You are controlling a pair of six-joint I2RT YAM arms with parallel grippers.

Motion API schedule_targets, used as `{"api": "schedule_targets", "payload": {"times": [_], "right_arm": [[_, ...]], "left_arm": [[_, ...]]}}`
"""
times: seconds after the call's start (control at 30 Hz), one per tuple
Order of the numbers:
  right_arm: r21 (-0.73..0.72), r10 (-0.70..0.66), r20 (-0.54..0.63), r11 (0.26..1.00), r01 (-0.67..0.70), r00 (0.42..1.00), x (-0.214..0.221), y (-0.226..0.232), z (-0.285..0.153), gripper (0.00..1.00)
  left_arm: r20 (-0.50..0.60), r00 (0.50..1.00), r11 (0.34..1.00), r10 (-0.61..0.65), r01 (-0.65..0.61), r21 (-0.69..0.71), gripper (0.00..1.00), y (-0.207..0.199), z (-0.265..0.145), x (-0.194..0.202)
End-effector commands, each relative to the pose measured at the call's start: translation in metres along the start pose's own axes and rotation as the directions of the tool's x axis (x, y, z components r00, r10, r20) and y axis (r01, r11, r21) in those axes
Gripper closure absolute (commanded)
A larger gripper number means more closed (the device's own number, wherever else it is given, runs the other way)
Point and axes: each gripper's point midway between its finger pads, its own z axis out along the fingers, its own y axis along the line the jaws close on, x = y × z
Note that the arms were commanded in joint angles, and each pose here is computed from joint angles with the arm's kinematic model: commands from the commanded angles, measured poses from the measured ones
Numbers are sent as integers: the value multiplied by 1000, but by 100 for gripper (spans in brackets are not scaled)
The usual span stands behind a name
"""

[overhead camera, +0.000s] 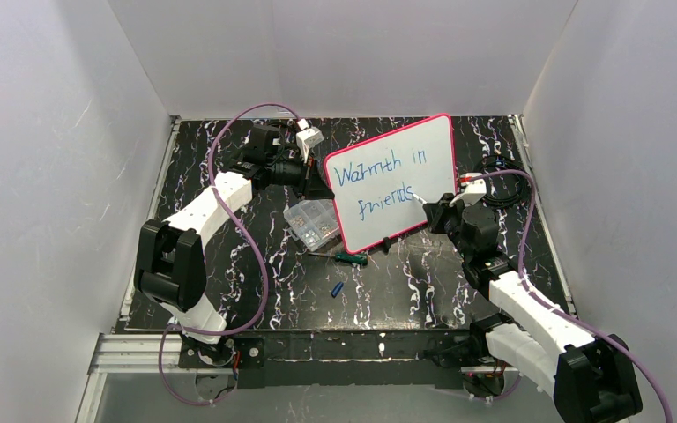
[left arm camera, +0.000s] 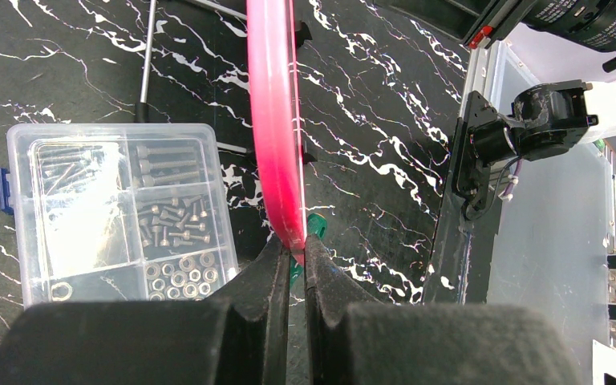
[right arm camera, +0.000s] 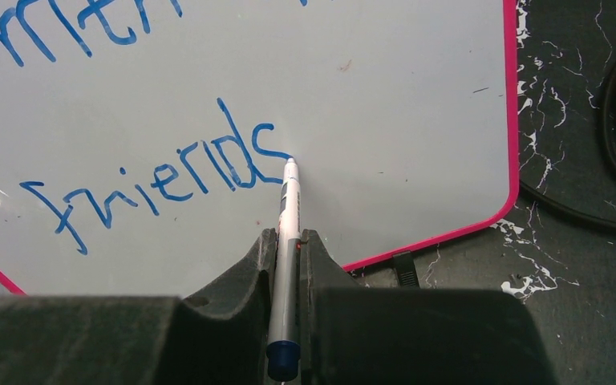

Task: Write a sentence on the whiteboard

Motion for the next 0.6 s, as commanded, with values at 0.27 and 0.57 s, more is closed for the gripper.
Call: {"api": "schedule_targets", "payload": {"times": [0.27, 0.57], "right_arm": [[-61, -1, -6, 998, 1, 1000, -2, 14, -1, 99], [-113, -18, 36, 993, 22, 999, -21, 26, -7, 99]], "left_arm": [[55, 994, 994, 95, -98, 56, 100, -31, -13, -28], [56, 994, 994, 96, -99, 56, 100, -31, -13, -28]]}}
